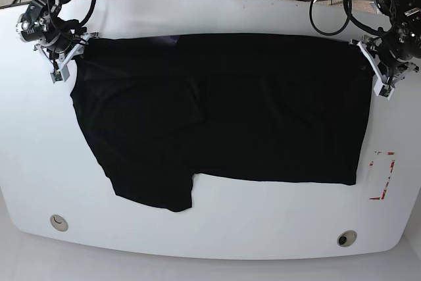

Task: Layout the t-shirt on the table in an organized manner, then fold the t-shirt properly
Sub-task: 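Hold the collar-edge corners with both grippers and stretch the shirt flat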

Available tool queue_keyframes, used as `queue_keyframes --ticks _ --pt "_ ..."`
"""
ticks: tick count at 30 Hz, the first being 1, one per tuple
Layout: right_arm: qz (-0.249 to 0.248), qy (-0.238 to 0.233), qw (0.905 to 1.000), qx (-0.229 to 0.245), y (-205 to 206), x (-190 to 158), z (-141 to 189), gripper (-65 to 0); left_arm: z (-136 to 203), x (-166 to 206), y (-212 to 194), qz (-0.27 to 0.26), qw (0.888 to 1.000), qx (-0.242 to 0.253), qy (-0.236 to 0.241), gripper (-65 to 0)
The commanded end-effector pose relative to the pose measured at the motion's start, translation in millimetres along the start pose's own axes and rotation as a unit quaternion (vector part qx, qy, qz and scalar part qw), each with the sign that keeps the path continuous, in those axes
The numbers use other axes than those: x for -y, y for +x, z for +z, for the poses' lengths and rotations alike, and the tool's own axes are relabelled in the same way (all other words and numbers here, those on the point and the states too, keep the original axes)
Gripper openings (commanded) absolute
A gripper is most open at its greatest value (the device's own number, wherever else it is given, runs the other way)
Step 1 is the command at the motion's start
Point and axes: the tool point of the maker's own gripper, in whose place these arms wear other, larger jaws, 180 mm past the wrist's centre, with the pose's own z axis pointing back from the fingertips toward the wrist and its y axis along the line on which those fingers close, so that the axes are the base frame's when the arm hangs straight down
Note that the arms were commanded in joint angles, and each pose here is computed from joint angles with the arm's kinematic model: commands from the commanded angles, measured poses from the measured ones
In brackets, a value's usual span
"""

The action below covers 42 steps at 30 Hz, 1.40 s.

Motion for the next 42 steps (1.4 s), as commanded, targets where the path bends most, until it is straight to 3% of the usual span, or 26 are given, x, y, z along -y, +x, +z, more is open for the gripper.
queue_keyframes --ticks 1,21,27,30,33,36,42 --pt "0.007 -0.011 0.9998 0.016 10.7 7.8 7.0 -59.6 8.2 -10.7 3.7 -0.004 1.0 0.01 0.015 -36.4" --pt "0.013 -0.015 0.9996 0.018 11.2 7.5 10.6 -60.4 8.9 -12.6 -12.3 0.009 1.0 -0.005 0.017 -36.4" --pt "0.032 -0.024 0.9987 0.033 19.4 1.9 20.8 -60.7 -5.9 1.3 -16.5 0.015 1.0 -0.015 -0.011 -36.9" --pt "0.038 -0.027 0.9981 0.039 23.6 1.2 24.2 -61.0 -15.2 9.1 -8.7 0.01 0.999 -0.014 -0.027 -42.4" --pt "0.039 -0.027 0.998 0.041 24.7 0.4 24.9 -65.0 -22.8 13.8 -6.2 0.01 0.999 -0.017 -0.039 -54.2" --pt "0.039 -0.027 0.998 0.042 25.4 0.4 24.9 -65.0 -27.2 13.8 -5.9 0.016 0.999 -0.02 -0.044 -64.7" --pt "0.037 -0.029 0.9982 0.037 20.1 2.2 26.0 -65.0 -25.0 11.0 0.4 0.013 0.999 -0.012 -0.038 -65.0"
